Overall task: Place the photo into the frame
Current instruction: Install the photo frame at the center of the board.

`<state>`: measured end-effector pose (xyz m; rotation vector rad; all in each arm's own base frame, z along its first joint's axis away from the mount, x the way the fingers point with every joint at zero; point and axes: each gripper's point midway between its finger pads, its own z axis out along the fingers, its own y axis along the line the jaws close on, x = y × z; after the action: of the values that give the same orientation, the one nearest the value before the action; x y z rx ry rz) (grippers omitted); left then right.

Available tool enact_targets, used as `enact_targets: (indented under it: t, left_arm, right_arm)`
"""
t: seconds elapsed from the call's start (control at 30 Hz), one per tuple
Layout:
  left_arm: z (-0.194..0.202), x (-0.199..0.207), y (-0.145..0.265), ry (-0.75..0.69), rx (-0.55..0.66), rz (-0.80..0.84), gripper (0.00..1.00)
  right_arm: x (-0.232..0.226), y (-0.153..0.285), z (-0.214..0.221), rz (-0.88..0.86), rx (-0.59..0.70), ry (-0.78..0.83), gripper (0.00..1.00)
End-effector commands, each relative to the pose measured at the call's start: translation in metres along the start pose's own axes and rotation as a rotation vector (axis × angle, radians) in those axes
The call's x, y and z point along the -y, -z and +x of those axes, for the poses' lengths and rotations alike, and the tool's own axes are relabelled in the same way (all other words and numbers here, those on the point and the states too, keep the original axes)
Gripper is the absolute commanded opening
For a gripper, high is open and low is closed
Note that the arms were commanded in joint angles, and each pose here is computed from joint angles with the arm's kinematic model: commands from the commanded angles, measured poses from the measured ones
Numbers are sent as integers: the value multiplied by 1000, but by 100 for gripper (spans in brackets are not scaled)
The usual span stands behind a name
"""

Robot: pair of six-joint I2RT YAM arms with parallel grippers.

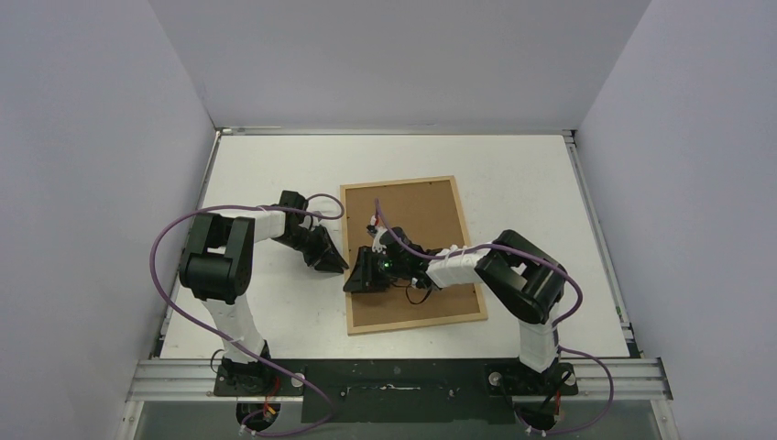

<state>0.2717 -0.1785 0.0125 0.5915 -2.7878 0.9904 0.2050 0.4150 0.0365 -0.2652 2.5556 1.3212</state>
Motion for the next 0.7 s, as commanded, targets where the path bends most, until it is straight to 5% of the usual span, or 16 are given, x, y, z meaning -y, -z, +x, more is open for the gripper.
enact_targets:
  t: [0.0, 0.13, 0.4, 0.67]
  left_arm:
    - [4, -78, -22, 14, 29, -326, 17]
    - [4, -78, -21, 11, 32, -328, 17]
    - [4, -78, -23, 10, 29, -331, 17]
    - [5, -79, -23, 11, 26, -335, 17]
  right_arm:
    - [5, 7, -4, 47, 46, 46, 34]
    - [-24, 16, -19, -55, 118, 67, 32]
    - [-37, 16, -15, -129, 109, 78, 13]
    - [-24, 2, -2, -83, 48, 57, 12]
